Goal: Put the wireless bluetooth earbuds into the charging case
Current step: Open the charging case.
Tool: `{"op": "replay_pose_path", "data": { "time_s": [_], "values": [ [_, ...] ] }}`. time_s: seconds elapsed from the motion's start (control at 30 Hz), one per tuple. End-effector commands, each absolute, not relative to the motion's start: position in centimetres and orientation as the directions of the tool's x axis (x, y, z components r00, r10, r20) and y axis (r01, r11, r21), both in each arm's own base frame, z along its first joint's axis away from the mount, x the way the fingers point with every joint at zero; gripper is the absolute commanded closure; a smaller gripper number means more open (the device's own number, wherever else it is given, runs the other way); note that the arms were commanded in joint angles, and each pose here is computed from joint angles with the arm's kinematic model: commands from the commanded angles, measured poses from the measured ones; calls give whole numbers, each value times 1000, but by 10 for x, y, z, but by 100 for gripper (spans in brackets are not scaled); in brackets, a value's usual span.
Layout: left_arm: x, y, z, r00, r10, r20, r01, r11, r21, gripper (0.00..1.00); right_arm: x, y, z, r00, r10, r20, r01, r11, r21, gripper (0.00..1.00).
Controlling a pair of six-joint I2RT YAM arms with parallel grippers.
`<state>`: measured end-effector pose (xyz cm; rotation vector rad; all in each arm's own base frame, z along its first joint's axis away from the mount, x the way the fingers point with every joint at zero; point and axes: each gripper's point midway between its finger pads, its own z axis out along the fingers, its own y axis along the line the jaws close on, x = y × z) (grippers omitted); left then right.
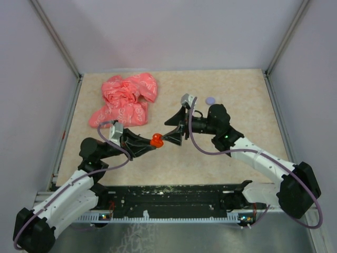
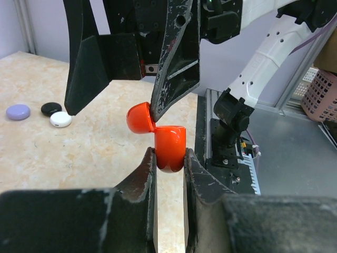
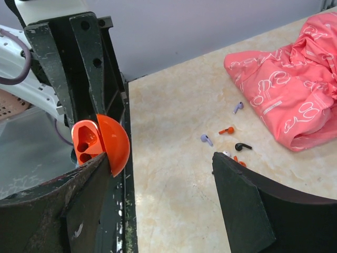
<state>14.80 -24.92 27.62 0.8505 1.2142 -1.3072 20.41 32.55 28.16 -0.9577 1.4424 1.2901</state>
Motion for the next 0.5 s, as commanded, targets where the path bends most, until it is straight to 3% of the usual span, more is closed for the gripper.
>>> {"op": "replay_pose_path", "data": {
  "time_s": [0.0, 0.3, 0.47],
  "values": [
    [138, -248, 287, -69, -260, -963, 990, 103, -98, 100, 212, 326, 315, -166, 89, -982, -973, 148, 178, 22],
    [159, -242, 289, -41, -308, -950, 968, 224, -114, 100, 200, 318, 332, -140, 137, -981, -978, 138, 159, 22],
    [167, -237, 296, -6, -370, -929, 954, 275, -116, 100, 203, 305, 338, -114, 181, -977, -963, 222, 153, 22]
  ]
}}
